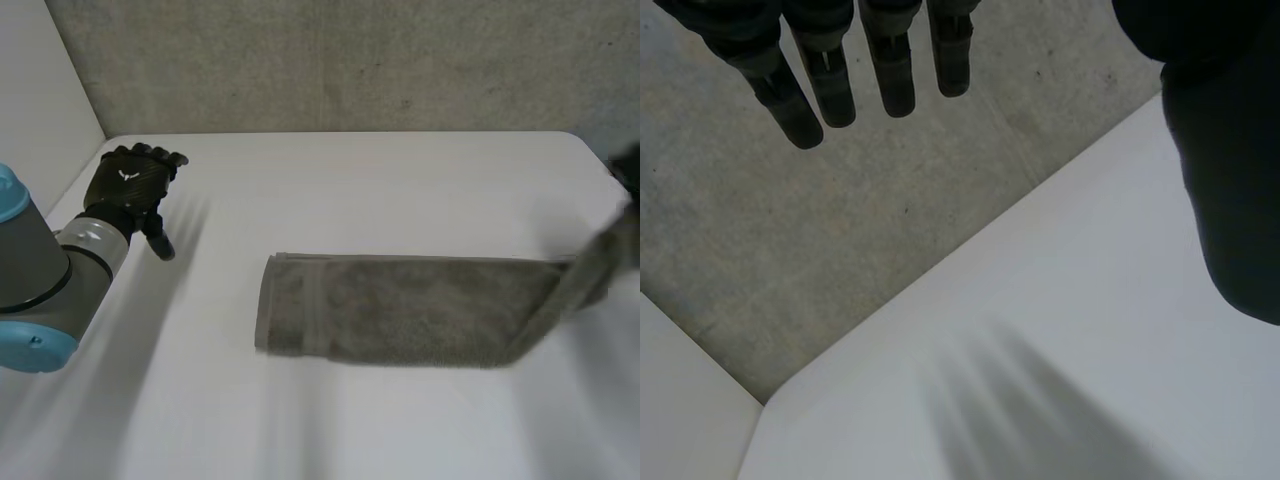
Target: Fold the towel.
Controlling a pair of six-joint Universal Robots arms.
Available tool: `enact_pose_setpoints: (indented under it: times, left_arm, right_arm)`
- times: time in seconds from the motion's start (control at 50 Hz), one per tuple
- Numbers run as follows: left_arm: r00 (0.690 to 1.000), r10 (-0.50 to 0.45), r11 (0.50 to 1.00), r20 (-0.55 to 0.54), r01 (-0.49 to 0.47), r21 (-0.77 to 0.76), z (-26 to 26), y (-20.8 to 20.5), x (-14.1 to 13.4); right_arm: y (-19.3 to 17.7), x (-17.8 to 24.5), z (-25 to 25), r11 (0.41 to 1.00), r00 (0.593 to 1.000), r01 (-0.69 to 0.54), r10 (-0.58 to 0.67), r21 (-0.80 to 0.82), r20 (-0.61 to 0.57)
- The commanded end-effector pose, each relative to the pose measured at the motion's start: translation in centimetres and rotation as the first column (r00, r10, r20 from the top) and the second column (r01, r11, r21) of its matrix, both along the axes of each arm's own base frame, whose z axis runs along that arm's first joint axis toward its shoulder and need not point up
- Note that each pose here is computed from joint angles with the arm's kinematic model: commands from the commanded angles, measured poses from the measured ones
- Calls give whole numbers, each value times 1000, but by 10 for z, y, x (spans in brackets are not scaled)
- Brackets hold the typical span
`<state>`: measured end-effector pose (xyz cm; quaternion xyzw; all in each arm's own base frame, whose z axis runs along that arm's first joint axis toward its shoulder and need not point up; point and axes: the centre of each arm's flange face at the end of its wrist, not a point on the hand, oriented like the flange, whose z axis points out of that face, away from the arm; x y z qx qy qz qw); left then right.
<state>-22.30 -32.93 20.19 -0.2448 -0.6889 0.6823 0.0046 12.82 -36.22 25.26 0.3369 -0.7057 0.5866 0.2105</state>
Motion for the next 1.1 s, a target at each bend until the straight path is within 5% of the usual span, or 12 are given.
enact_pose_setpoints:
  times: [0.02, 0.04, 0.06, 0.1, 0.16, 0.32, 0.48, 0.54, 0.64, 0.8, 1.1]
  left_arm:
    - [999, -15, 999, -32, 14, -33, 15, 4, -6]
    - [999, -21, 999, -43, 19, -35, 17, 6, -8]
    - [999, -21, 999, -43, 19, -35, 17, 6, -8]
    - [997, -33, 999, -63, 31, -39, 21, 10, -12]
    - [997, -36, 999, -72, 33, -42, 23, 12, -13]
    - [995, -71, 997, -70, 69, -36, 21, 21, -25]
    - [990, -124, 992, -71, 122, -39, 19, 32, -42]
    - [987, -140, 989, -73, 137, -47, 19, 35, -47]
    - [975, -206, 977, -77, 201, -70, 19, 49, -68]
    - [957, -284, 959, -60, 283, -27, -5, 64, -100]
    - [979, -202, 973, 13, 199, 116, -65, 71, -105]
  right_arm:
    - [50, 134, 23, 923, 920, -347, 369, -163, 130]
    - [71, 167, 17, 880, 877, -438, 463, -183, 127]
    - [72, 167, 17, 880, 877, -439, 464, -183, 127]
    - [113, 217, -2, 795, 790, -577, 602, -189, 117]
    - [142, 243, -30, 743, 736, -656, 669, -129, 104]
    - [181, 260, -101, 646, 653, -757, 749, 93, 111]
    - [191, 252, -82, 591, 595, -803, 786, 79, 167]
    - [188, 246, -69, 607, 606, -793, 774, 53, 185]
    - [153, 201, -47, 744, 720, -666, 624, 51, 305]
    - [140, 146, -73, 835, 820, -515, 413, 195, 395]
    - [133, 98, -112, 881, 914, -323, 195, 345, 357]
